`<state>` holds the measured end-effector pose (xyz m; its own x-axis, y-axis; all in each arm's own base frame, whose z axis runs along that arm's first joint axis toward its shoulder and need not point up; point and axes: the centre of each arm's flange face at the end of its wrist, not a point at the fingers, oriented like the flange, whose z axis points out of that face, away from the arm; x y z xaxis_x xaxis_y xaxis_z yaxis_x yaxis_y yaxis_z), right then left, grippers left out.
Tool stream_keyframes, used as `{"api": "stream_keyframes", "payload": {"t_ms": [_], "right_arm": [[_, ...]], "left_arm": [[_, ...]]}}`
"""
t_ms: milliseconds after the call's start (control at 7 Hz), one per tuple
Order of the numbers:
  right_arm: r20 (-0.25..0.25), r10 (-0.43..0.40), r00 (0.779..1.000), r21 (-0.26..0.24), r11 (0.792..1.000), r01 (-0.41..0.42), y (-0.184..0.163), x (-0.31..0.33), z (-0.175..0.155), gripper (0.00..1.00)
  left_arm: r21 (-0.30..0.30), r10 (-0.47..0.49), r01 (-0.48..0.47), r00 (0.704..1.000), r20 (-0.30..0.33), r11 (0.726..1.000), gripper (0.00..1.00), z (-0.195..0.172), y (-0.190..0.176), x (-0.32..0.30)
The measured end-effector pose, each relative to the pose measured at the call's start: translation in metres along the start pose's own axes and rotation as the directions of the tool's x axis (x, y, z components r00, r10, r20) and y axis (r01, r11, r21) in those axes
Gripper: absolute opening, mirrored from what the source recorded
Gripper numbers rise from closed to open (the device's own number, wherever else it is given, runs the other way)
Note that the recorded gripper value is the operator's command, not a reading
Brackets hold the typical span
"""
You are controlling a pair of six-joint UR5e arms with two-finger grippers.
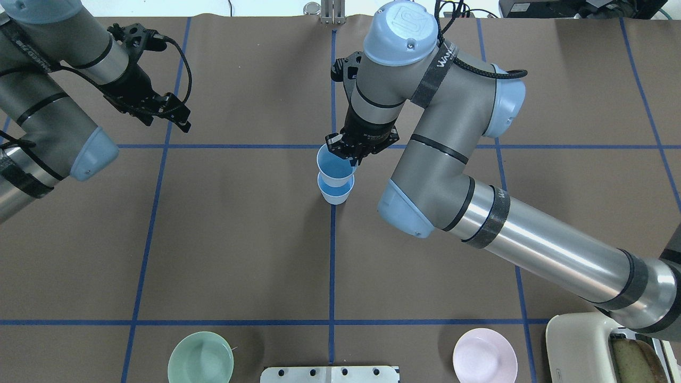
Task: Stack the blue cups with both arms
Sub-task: 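Lower the right gripper's cup into the centre cup while the left withdraws, then open the right gripper and lift it away from the stacked cups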
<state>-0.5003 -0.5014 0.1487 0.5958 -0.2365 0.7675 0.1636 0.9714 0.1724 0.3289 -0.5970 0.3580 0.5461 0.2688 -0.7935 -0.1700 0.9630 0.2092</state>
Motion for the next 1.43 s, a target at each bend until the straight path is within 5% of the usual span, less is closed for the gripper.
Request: {"api": "stream_keyframes", "payload": {"t_ms": [571, 857, 1143, 1429], "right_arm": [[-0.017, -0.009, 1.000, 0.001, 1.000, 0.009, 0.0065, -0.0040, 0.0108, 0.02], [-0.018, -0.010, 1.000, 0.000, 1.000, 0.010, 0.0076, -0.0036, 0.0127, 0.50], [-0.019, -0.013, 1.000, 0.005, 1.000, 0.013, 0.0079, -0.0039, 0.0133, 0.68], [-0.020, -0.015, 1.000, 0.024, 1.000, 0.015, 0.0061, -0.0034, 0.0087, 0.98]], "left_arm": [[-0.003, 0.000, 0.000, 1.000, 0.001, 1.000, 0.97, 0.0019, 0.0004, -0.0001], [-0.003, 0.000, 0.000, 1.000, 0.002, 1.000, 0.97, 0.0021, 0.0005, -0.0001], [-0.003, 0.000, 0.000, 1.000, 0.002, 1.000, 0.97, 0.0021, 0.0004, -0.0002], [-0.001, -0.001, 0.001, 1.000, 0.002, 1.000, 0.97, 0.0011, -0.0001, -0.0002]]}}
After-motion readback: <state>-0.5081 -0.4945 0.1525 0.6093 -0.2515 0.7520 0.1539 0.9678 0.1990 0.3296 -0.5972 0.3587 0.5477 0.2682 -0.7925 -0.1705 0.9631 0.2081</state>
